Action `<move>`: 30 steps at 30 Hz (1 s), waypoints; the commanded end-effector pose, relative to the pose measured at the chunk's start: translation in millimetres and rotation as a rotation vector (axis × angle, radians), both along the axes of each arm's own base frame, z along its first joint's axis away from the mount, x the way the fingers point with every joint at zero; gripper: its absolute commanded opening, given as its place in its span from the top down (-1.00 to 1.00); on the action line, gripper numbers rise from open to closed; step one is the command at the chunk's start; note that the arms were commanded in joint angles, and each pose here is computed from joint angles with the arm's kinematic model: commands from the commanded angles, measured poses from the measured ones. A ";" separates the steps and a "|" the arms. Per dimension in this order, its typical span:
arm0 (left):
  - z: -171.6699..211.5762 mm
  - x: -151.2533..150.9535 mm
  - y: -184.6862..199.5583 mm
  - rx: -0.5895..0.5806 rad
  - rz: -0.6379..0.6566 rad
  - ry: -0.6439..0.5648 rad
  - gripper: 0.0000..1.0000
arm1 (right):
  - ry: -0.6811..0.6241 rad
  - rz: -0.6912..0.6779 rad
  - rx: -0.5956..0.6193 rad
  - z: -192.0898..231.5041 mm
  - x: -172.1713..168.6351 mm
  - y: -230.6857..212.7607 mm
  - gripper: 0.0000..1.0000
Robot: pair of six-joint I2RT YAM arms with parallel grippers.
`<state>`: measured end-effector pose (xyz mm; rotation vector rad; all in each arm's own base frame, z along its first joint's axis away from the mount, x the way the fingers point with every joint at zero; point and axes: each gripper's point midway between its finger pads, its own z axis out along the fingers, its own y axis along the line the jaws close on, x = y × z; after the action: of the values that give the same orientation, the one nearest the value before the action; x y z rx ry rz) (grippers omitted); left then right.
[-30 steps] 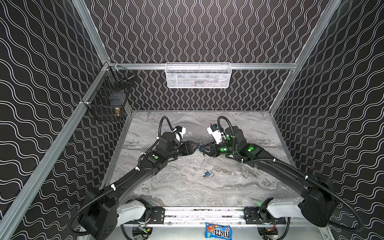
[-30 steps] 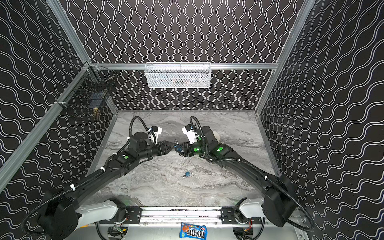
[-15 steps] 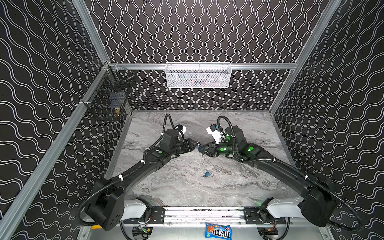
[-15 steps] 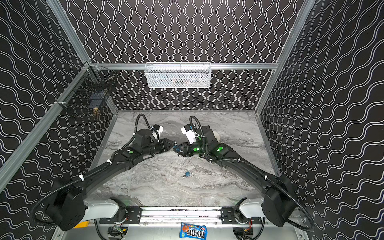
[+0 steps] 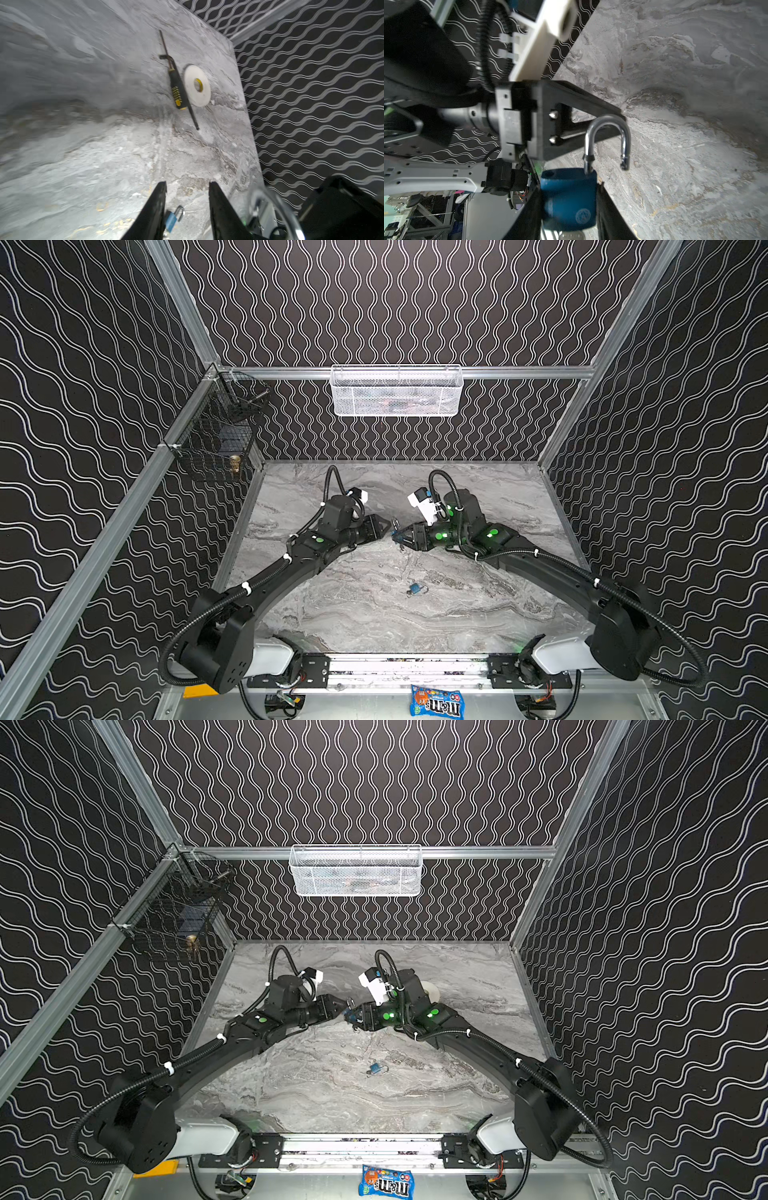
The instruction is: Unlock with the key
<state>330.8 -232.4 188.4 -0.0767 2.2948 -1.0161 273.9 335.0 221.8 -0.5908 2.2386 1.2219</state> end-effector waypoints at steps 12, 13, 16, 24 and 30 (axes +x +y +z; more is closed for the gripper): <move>-59.6 -45.6 105.8 0.278 0.275 0.171 0.10 | -0.044 -0.216 -0.484 -134.0 60.8 -3.4 0.52; -62.7 -47.1 108.0 0.283 0.281 0.177 0.09 | -0.041 -0.210 -0.501 -140.4 60.0 -1.6 0.52; -68.8 -48.0 113.5 0.284 0.297 0.200 0.06 | -0.034 -0.208 -0.547 -160.1 57.6 2.3 0.52; -79.8 -43.1 118.1 0.274 0.327 0.217 -0.06 | -0.037 -0.206 -0.650 -193.1 55.8 6.0 0.25; -71.5 -32.8 131.7 0.295 0.388 0.179 -0.48 | -0.072 -0.191 -0.608 -157.4 59.2 12.5 -0.36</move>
<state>288.0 -109.3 108.0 -0.4705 2.4874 -0.5332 327.9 350.3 41.4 -0.6160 2.5636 0.4010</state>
